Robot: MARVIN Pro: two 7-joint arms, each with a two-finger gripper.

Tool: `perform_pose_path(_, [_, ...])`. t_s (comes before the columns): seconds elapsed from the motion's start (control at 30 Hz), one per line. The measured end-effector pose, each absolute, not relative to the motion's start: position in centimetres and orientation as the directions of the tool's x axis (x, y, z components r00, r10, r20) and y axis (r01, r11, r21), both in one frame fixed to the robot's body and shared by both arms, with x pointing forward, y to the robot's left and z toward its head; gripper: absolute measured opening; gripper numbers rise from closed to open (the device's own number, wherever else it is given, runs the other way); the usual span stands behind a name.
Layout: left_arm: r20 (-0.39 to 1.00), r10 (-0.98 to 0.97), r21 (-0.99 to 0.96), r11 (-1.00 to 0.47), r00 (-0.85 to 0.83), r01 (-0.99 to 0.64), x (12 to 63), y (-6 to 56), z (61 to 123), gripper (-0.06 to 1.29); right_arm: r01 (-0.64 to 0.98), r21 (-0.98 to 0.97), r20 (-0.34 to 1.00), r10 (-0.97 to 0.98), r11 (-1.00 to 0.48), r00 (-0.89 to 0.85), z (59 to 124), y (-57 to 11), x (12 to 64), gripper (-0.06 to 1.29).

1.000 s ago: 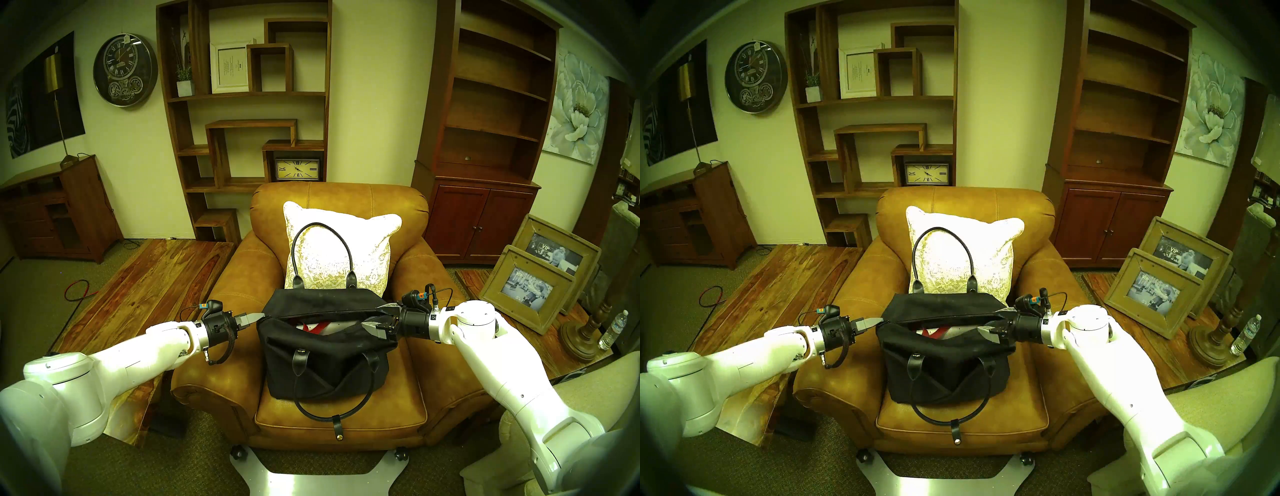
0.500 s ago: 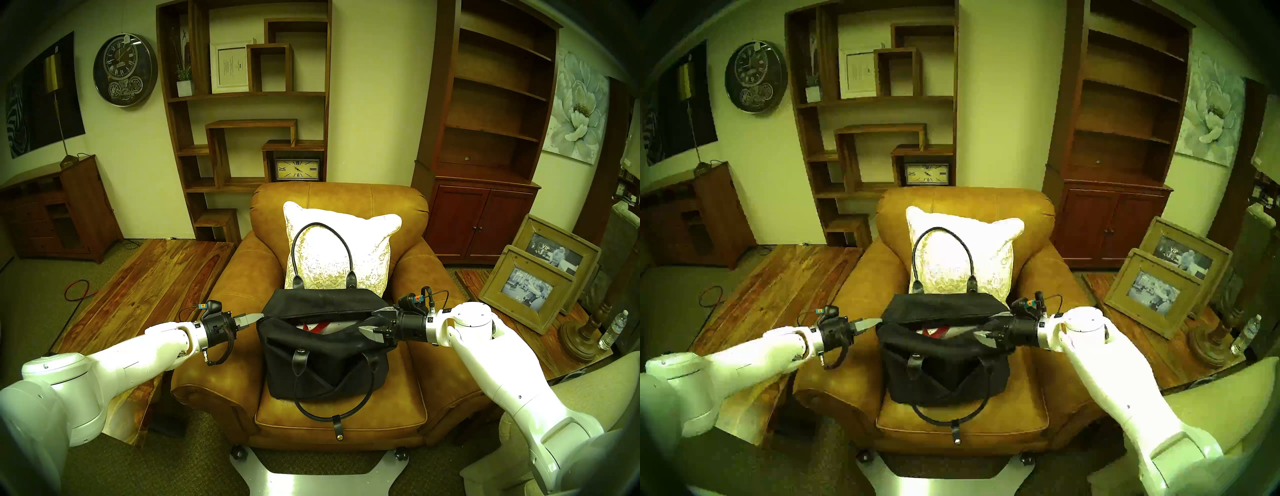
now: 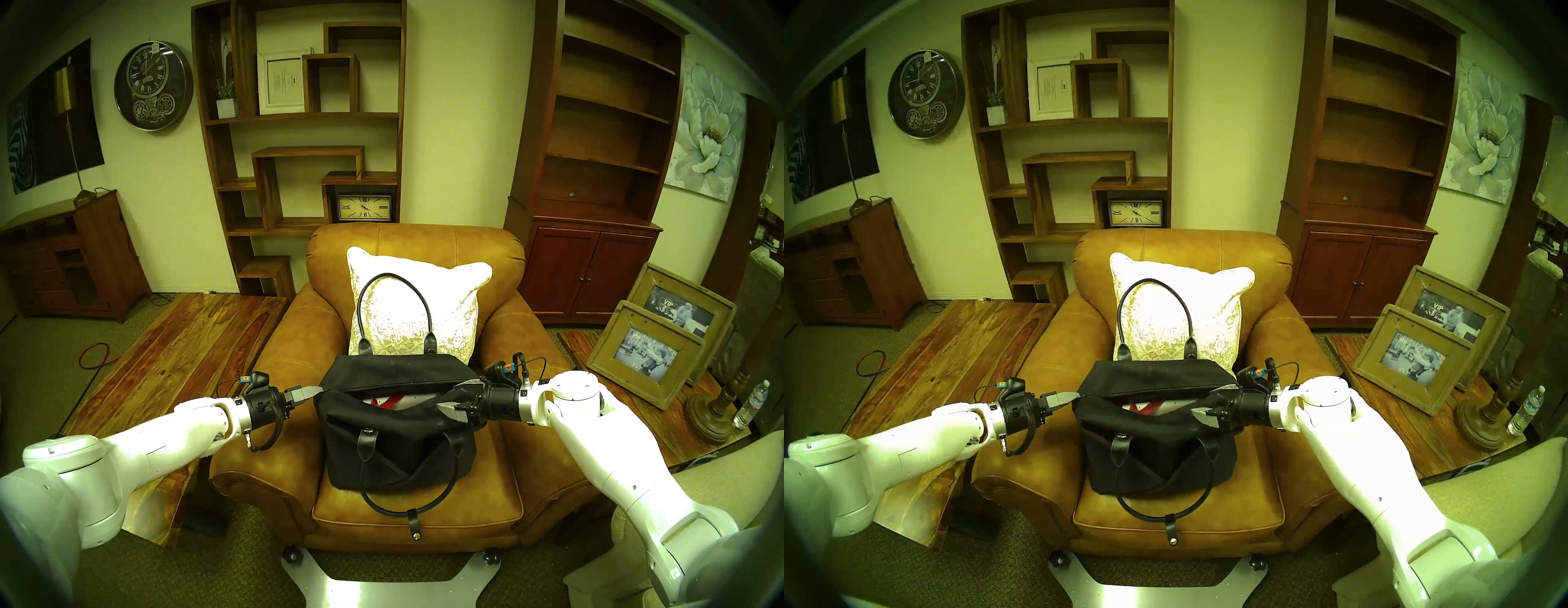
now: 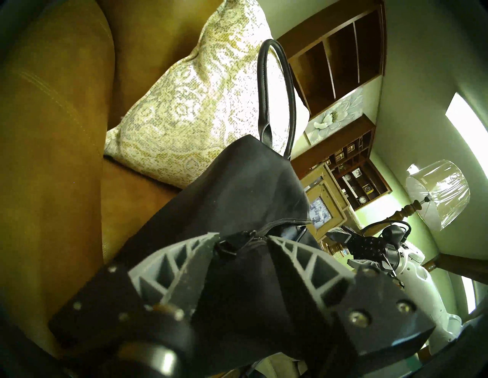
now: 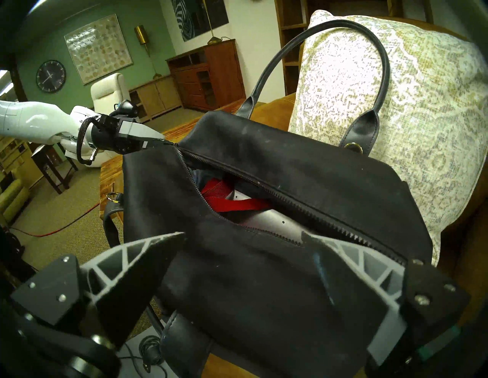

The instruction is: Close a bag with a zipper

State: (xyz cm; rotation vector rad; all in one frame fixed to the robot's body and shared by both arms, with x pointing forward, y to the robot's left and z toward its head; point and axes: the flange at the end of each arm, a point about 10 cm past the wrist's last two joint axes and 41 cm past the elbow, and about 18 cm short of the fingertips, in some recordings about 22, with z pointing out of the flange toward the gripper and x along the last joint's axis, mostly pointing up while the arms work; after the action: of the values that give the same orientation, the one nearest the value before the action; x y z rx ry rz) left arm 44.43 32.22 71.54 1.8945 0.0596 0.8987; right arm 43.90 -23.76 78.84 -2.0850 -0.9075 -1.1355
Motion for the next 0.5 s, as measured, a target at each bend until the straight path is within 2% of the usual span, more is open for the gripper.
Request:
perform_pose_path(0.37, [0.458, 0.467, 0.863, -0.437, 0.756, -0.253, 44.28, 32.87, 70.96, 0.64, 0.787, -0.167, 0.873, 0.282, -0.594, 0.399, 78.91, -23.78, 43.96, 1.23])
perform_pose_path(0.5, [0.44, 0.475, 0.874, -0.42, 0.762, -0.242, 44.19, 33.0, 70.88, 0.6, 0.787, -0.167, 0.873, 0.282, -0.594, 0.398, 78.93, -23.79, 43.97, 1.23])
